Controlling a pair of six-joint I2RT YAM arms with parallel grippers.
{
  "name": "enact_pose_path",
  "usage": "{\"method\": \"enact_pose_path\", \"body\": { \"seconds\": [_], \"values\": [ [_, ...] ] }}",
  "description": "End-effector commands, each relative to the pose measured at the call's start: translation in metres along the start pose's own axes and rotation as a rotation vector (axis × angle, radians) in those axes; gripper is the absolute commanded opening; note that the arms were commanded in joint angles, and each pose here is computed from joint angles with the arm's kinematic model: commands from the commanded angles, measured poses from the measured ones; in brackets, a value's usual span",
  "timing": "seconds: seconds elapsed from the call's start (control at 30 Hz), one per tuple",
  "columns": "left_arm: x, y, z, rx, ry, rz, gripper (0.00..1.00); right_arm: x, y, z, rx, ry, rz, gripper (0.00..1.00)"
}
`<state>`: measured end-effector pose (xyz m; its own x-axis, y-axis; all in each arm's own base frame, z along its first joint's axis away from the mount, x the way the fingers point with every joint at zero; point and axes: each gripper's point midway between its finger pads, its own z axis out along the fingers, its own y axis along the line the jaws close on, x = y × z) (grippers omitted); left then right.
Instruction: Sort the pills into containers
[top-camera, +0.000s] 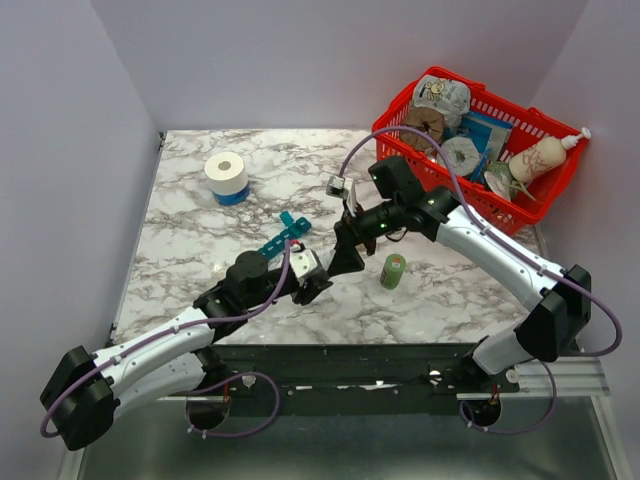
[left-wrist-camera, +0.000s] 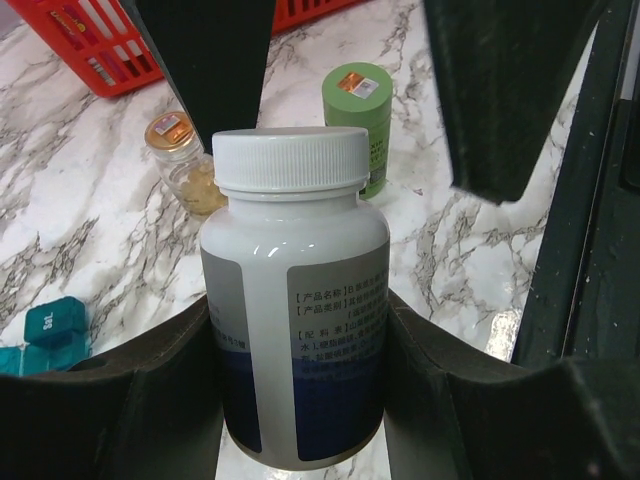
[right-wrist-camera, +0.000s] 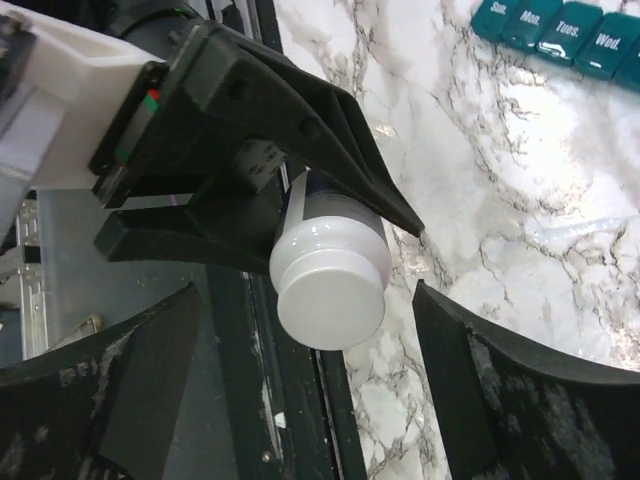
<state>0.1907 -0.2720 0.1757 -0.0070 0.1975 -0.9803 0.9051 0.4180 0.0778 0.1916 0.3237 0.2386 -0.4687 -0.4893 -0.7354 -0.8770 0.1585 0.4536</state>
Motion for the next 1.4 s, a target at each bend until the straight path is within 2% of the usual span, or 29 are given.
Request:
{"method": "enact_pose_path", "body": {
  "seconds": [0.0,0.03,0.1,0.13,0.2,0.23,0.3,0.33,0.4,0.43,0.53,0.63,0.7,0.77,0.8,0.83,0.93,1.0,1.07,1.23,1.37],
  "values": [
    [-0.025,0.010,0.003,-0.041,-0.061,0.008,0.00,0.001,-0.006,0.010,0.009,0.010,0.095,0.88],
    [-0.025,0.010,0.003,-0.041,-0.060,0.008,0.00,0.000,-0.005,0.010,0.004,0.005,0.090,0.80],
    [-0.025,0.010,0.003,-0.042,-0.058,0.009,0.00,-0.003,-0.004,0.009,-0.001,0.001,0.084,0.70],
    [-0.024,0.010,0.003,-0.040,-0.057,0.010,0.00,-0.006,-0.004,0.008,-0.003,-0.007,0.068,0.54],
    [-0.023,0.009,0.003,-0.032,-0.052,0.013,0.00,-0.009,0.000,0.007,-0.023,-0.015,0.046,0.41],
    [-0.024,0.008,0.003,-0.028,-0.052,0.021,0.00,-0.011,0.003,0.007,-0.043,-0.016,0.016,0.32],
    [-0.021,0.005,0.002,-0.011,-0.042,0.030,0.00,-0.016,0.018,0.004,-0.130,-0.033,-0.062,0.25],
    [-0.021,0.000,0.001,0.021,-0.044,0.039,0.00,-0.015,0.020,0.003,-0.162,-0.035,-0.186,0.21],
    [-0.021,-0.007,0.000,0.058,-0.046,0.053,0.00,-0.012,0.032,-0.002,-0.231,-0.052,-0.371,0.21],
    [-0.022,-0.011,-0.001,0.086,-0.053,0.058,0.00,-0.010,0.028,0.000,-0.235,-0.071,-0.569,0.21],
    [-0.024,-0.017,-0.004,0.115,-0.059,0.059,0.00,0.004,0.020,0.004,-0.241,-0.083,-0.859,0.22],
    [-0.020,-0.020,-0.004,0.135,-0.052,0.050,0.00,0.002,0.007,0.011,-0.229,-0.060,-0.928,0.22],
    [-0.018,-0.020,-0.004,0.134,-0.044,0.046,0.00,-0.002,0.008,0.011,-0.224,-0.070,-0.914,0.25],
    [-0.018,-0.020,-0.003,0.131,-0.044,0.044,0.00,-0.005,0.012,0.010,-0.235,-0.073,-0.837,0.34],
    [-0.018,-0.018,-0.003,0.125,-0.046,0.046,0.00,-0.006,0.015,0.009,-0.238,-0.074,-0.810,0.41],
    [-0.018,-0.018,-0.003,0.122,-0.045,0.046,0.00,-0.004,0.017,0.007,-0.240,-0.063,-0.748,0.65],
    [-0.018,-0.016,-0.004,0.114,-0.046,0.045,0.00,-0.001,0.021,0.002,-0.229,-0.027,-0.621,0.92],
    [-0.018,-0.016,-0.004,0.108,-0.045,0.043,0.00,-0.005,0.024,-0.002,-0.219,-0.013,-0.564,0.96],
    [-0.019,-0.014,-0.004,0.095,-0.047,0.037,0.00,-0.005,0.024,-0.003,-0.186,0.009,-0.435,1.00],
    [-0.025,-0.004,-0.003,0.040,-0.058,0.019,0.00,-0.007,0.017,-0.004,-0.078,0.018,-0.171,1.00],
    [-0.032,0.002,-0.003,0.008,-0.082,0.012,0.00,-0.006,0.002,-0.003,0.026,0.041,-0.063,1.00]
  ]
}}
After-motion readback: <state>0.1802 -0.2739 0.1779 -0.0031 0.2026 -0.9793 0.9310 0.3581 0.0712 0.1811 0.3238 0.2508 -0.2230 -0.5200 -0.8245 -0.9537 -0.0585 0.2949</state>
